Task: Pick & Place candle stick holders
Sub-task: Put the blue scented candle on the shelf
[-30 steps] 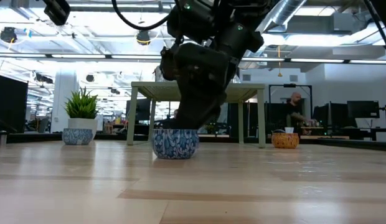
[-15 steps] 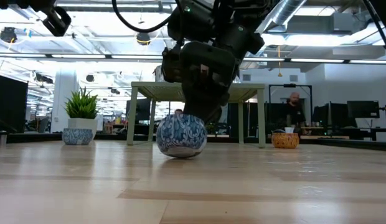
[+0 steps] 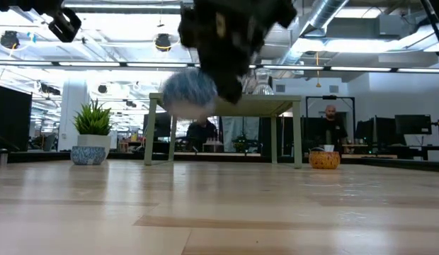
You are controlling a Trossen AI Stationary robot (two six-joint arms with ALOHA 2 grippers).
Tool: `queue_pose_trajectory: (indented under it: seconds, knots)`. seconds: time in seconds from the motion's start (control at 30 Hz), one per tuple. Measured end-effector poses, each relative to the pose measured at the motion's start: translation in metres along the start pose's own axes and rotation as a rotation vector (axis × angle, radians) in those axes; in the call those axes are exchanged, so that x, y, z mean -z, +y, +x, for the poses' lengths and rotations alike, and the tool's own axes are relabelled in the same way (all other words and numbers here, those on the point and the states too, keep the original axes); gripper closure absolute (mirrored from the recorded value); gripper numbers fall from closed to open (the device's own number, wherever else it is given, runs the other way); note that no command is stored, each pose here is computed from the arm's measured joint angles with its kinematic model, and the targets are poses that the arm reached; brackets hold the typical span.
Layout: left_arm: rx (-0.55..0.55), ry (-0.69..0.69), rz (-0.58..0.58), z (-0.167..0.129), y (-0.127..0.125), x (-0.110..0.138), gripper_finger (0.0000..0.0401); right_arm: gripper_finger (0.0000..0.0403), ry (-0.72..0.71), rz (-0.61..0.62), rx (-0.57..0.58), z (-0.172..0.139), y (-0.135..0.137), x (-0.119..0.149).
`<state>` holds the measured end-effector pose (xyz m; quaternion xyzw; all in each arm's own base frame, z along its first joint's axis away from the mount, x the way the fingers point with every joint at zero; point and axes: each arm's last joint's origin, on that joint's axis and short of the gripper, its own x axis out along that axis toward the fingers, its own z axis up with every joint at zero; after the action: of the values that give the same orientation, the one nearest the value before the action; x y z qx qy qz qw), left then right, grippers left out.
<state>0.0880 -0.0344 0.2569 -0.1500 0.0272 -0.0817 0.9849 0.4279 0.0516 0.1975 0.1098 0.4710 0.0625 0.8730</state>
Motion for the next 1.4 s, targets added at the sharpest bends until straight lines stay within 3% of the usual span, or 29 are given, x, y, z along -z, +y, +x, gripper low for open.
queue_pose_trajectory:
  seconds: [0.17, 0.37, 0.53, 0.67, 0.9, 1.4]
  knots:
    - [0.007, 0.006, 0.002, 0.003, 0.001, 0.007, 0.0397, 0.0403, -0.080, 0.044, 0.110, -0.056, -0.009, -0.019]
    - [0.052, -0.037, -0.055, 0.016, 0.009, 0.046, 0.0398, 0.0403, -0.223, 0.189, 0.301, -0.131, -0.032, -0.026]
    - [0.085, -0.128, -0.129, 0.018, 0.016, 0.071, 0.0398, 0.0403, -0.278, 0.315, 0.436, -0.163, -0.053, -0.023]
    - [0.078, -0.137, -0.149, 0.019, 0.017, 0.074, 0.0398, 0.0403, -0.252, 0.426, 0.491, -0.163, -0.067, -0.019]
    - [0.066, -0.141, -0.148, 0.019, 0.018, 0.074, 0.0397, 0.0403, -0.234, 0.564, 0.557, -0.135, -0.084, -0.019]
    - [0.006, -0.126, -0.132, 0.022, 0.019, 0.077, 0.0396, 0.0403, -0.263, 0.644, 0.646, -0.123, -0.091, -0.018]
